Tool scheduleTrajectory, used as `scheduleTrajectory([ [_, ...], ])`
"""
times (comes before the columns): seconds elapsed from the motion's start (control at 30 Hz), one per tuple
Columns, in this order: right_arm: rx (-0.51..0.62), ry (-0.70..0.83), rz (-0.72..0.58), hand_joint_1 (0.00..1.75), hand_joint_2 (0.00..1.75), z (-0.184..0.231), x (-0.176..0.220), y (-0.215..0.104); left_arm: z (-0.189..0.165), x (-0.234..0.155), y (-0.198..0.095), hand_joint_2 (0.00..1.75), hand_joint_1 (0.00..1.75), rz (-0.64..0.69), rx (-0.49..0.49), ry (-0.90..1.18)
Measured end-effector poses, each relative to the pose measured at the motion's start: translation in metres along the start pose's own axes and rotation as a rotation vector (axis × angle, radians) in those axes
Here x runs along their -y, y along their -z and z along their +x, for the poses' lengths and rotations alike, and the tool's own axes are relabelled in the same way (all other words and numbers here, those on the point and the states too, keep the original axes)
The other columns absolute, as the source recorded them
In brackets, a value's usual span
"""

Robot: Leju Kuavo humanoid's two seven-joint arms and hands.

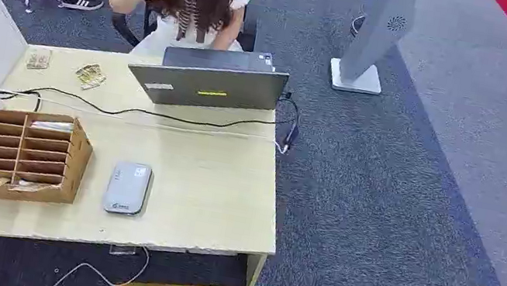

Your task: Pass the card to the sensor for recognition and then transmit it.

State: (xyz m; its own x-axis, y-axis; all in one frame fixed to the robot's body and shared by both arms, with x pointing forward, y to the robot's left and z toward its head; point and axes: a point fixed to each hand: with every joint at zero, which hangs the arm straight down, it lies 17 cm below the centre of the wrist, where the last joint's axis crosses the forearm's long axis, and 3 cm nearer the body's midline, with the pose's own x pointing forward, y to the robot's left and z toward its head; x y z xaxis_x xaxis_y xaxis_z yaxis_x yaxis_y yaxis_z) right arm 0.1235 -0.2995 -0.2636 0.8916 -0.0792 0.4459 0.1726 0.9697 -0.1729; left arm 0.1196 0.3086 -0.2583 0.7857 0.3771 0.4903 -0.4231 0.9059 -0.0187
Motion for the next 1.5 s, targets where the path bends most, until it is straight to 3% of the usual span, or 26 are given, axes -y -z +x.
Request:
scheduleTrajectory([
  [0.2,0.000,0.015,-0.116,0.00,1.75,0.001,0.018,0.002,0.031,-0.008,0.003,1.75,0.00,0.054,0.135,-0.050],
  [0.37,-0.057,0.013,-0.188,0.00,1.75,-0.010,0.029,0.001,0.062,0.003,0.000,1.75,0.00,0.022,0.257,-0.088],
  [0.73,-0.171,0.000,-0.188,0.00,1.75,-0.034,0.023,-0.004,0.134,0.044,-0.029,1.75,0.00,-0.115,0.511,-0.184],
  [1.07,-0.241,-0.021,-0.149,0.00,1.75,-0.050,0.007,-0.010,0.218,0.071,-0.095,1.75,0.00,-0.228,0.826,-0.222],
  [1.5,-0.283,-0.084,-0.105,0.00,1.75,-0.059,-0.011,-0.016,0.327,0.099,-0.222,1.75,0.00,-0.328,1.283,-0.165],
])
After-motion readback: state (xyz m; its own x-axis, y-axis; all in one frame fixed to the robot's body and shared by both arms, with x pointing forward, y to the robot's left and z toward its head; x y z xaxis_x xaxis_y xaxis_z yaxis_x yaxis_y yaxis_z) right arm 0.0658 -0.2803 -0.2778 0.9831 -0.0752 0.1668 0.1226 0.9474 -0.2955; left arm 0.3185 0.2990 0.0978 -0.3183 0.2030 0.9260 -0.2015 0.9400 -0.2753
